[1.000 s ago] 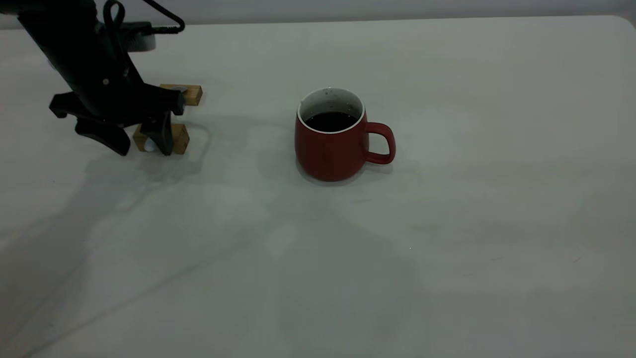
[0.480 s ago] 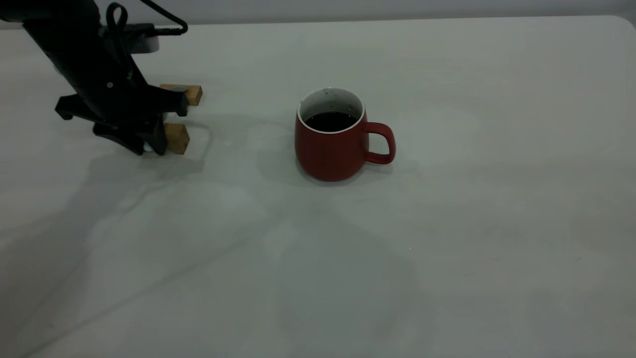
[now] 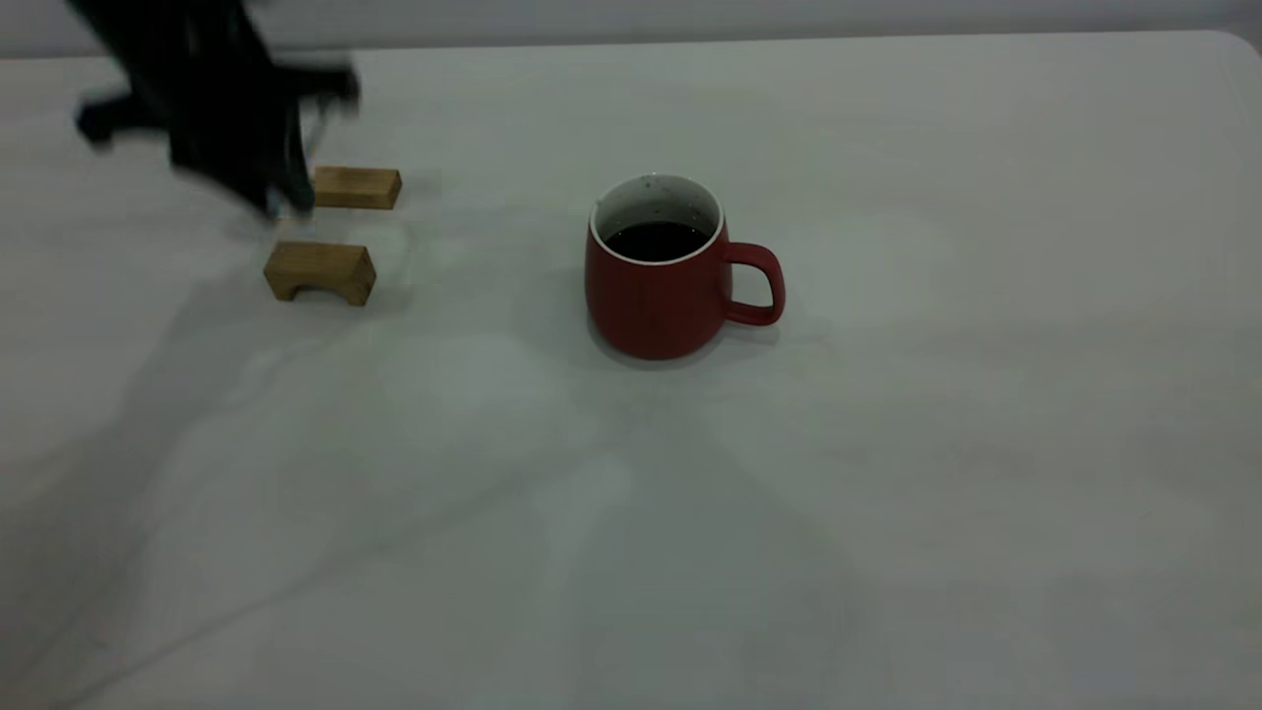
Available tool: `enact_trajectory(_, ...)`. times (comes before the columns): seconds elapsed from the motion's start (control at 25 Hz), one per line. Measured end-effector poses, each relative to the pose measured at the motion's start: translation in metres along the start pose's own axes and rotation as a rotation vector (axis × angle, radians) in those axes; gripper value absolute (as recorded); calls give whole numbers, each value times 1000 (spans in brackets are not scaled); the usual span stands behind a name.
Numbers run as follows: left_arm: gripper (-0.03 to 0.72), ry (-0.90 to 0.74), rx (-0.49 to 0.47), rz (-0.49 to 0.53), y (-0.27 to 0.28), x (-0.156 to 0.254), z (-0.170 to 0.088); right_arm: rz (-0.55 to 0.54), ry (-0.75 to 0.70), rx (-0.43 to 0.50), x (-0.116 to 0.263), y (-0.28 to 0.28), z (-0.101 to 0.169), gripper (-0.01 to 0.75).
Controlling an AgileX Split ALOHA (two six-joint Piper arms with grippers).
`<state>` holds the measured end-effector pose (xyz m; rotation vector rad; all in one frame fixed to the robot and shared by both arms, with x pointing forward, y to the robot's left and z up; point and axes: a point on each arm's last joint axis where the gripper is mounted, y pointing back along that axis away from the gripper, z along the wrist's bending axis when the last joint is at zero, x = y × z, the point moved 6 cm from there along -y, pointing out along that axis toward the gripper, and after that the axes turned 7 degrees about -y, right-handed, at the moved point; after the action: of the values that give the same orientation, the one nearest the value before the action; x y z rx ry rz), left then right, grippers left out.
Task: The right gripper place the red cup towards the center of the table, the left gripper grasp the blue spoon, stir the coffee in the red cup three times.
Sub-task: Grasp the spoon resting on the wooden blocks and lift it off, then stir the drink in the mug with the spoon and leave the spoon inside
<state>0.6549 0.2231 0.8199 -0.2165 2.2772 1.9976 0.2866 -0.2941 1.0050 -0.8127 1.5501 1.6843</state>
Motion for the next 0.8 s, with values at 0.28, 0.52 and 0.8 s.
enact_trajectory(0.28,176,745,257,278,72,21,-56,0,0,0,0,0,0,236)
enact_trajectory(0.52,176,1255,557,621,106,16,-112,0,0,0,0,0,0,236)
enact_trajectory(0.8,176,1373,726,878,106,13,-149,0,0,0,0,0,0,236)
